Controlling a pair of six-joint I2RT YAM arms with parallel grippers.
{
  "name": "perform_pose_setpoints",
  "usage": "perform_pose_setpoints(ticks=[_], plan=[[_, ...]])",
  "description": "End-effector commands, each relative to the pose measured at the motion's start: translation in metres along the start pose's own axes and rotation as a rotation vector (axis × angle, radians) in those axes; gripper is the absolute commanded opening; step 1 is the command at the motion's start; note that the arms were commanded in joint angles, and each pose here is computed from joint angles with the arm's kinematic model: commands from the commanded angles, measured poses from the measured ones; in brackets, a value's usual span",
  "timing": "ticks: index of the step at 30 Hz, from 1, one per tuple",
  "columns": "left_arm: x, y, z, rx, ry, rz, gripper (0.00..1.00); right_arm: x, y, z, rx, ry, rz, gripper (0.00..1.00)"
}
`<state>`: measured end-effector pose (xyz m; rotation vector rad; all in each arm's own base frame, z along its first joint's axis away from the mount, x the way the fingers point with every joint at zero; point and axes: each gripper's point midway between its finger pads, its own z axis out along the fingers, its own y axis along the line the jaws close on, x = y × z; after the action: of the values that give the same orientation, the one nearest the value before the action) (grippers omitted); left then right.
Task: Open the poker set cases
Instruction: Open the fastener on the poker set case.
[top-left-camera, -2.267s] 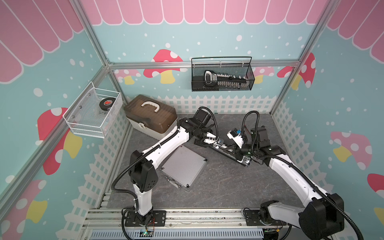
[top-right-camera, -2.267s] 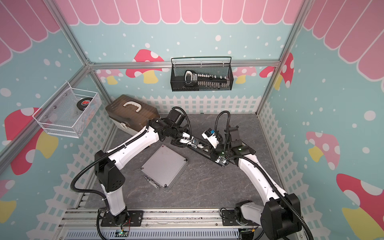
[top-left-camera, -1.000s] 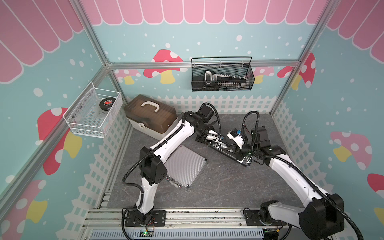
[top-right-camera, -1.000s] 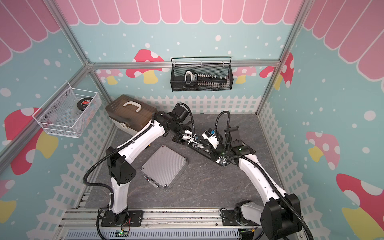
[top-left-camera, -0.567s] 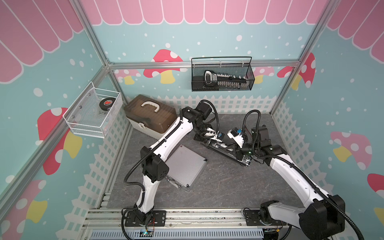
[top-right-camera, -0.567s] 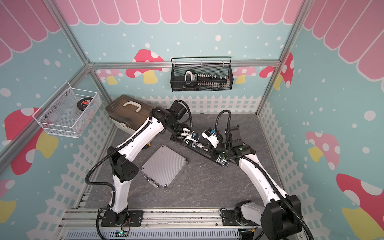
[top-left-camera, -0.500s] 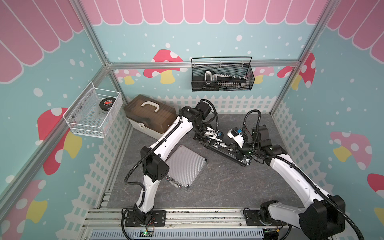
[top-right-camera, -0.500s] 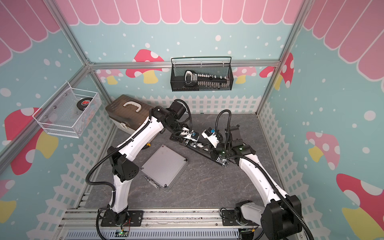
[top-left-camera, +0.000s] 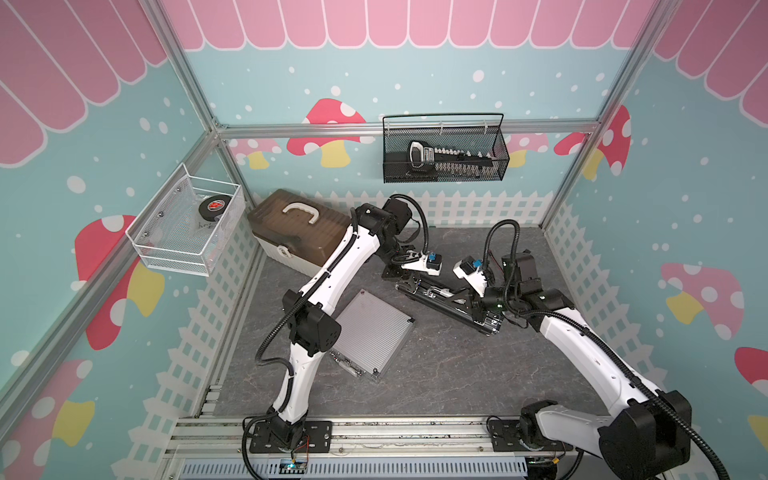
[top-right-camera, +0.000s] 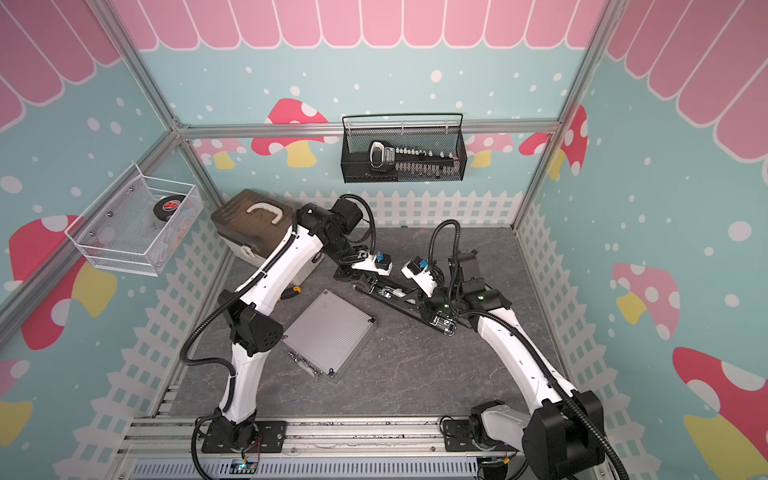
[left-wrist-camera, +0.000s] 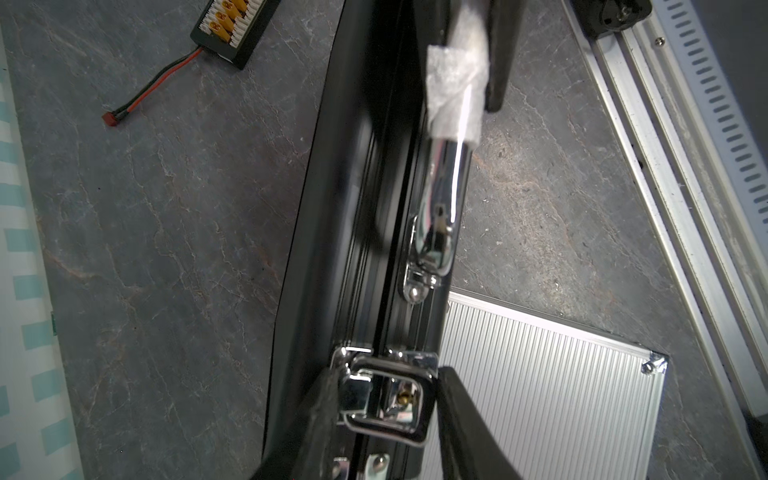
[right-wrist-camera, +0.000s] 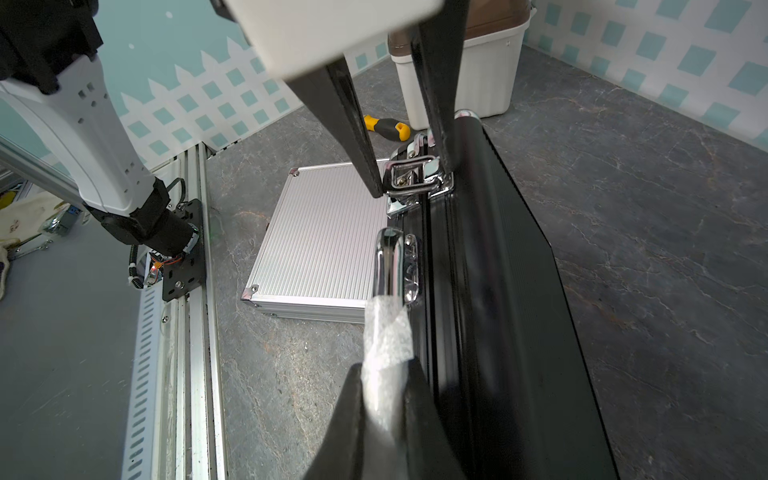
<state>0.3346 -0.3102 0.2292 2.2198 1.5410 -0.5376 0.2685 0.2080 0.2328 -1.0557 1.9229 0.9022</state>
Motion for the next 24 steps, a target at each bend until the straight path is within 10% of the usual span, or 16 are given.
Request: perform_pose_setpoints(ticks=[1, 24], plan=[[0.01, -0.003, 0.009, 0.044, 0.001, -0.039, 0.35, -0.004, 0.015, -0.001, -0.064, -0.016, -0.029, 0.0], [-0.019, -0.021, -0.008, 0.032, -0.086, 0.009, 0.37, 0.011, 0.023, 0.007, -0.054, 0.031, -0.057, 0.0]])
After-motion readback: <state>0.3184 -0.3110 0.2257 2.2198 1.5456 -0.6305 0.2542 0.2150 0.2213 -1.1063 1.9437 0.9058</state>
